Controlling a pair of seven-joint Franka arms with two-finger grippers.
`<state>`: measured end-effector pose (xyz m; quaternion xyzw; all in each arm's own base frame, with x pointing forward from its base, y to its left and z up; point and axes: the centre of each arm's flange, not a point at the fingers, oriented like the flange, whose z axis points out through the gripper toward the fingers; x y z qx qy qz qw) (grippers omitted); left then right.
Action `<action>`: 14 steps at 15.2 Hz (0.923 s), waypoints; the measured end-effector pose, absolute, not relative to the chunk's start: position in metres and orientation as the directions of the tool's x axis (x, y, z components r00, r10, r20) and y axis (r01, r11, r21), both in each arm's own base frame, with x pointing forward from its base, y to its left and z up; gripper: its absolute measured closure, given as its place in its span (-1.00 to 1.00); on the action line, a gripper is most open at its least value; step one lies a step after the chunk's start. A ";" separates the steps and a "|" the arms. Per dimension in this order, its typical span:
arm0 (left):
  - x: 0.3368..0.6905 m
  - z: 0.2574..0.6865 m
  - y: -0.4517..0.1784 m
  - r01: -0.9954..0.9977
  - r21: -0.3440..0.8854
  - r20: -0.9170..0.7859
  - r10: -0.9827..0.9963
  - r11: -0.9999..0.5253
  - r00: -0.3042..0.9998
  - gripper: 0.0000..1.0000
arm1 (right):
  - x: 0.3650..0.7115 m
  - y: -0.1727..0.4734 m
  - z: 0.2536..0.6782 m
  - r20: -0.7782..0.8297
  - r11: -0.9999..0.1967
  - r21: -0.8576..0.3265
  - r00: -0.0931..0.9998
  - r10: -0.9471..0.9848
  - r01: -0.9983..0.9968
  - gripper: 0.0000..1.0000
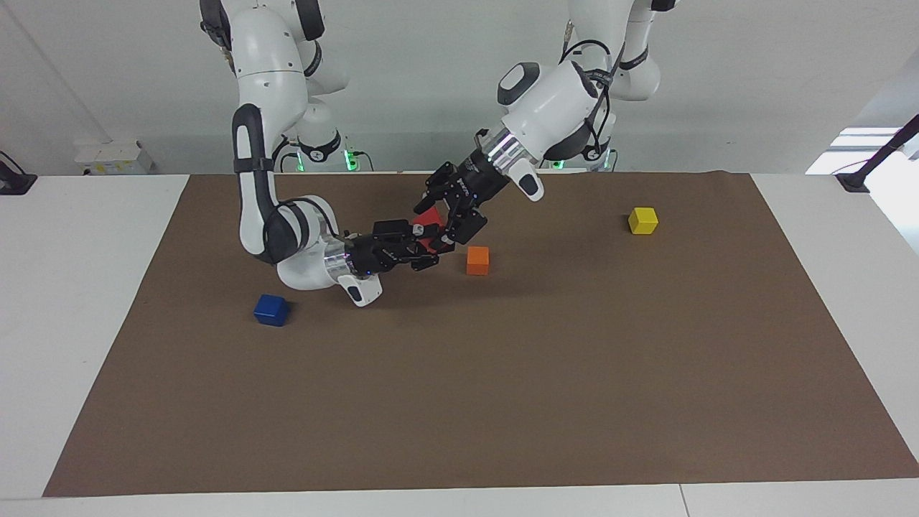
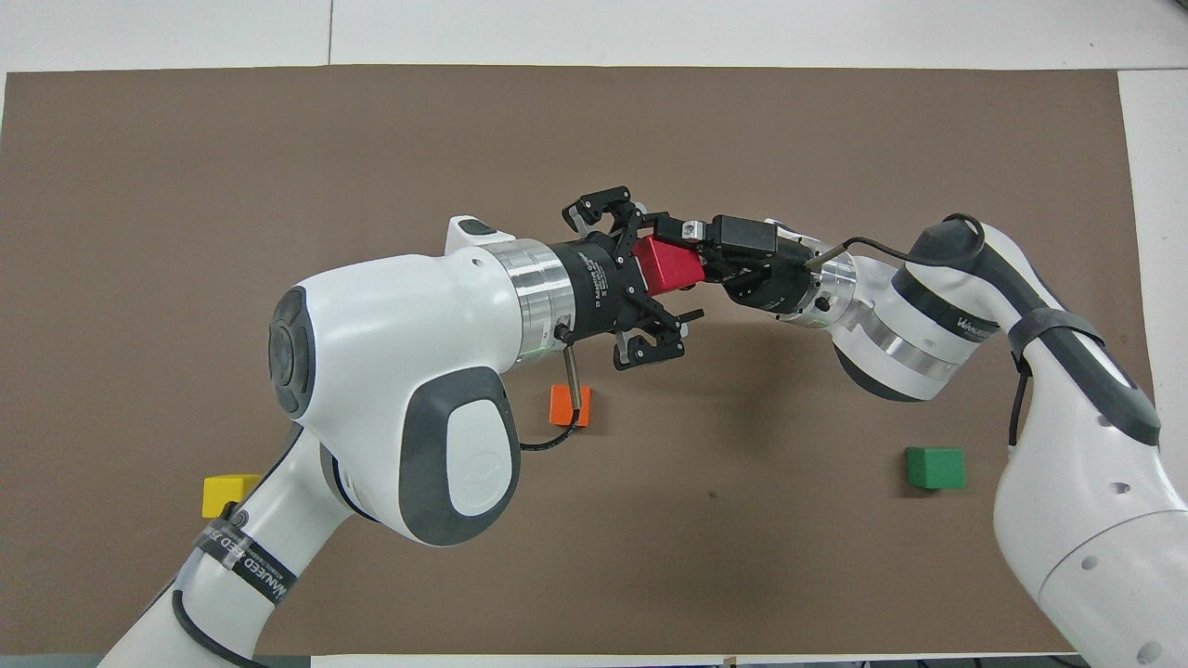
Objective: Transfer red block to right arm and stack on blue block
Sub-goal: 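Close the right gripper on the red cube held by the left gripper, then open the left gripper and withdraw while the right gripper carries the cube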
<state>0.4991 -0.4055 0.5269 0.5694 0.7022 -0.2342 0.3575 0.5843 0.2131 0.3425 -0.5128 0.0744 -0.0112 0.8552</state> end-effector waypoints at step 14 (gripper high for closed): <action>0.539 0.545 -0.253 0.983 0.035 -0.700 0.707 0.178 -0.103 -1.00 | 0.587 0.217 0.364 -0.106 0.346 -0.937 0.984 -0.142 -0.051 -0.10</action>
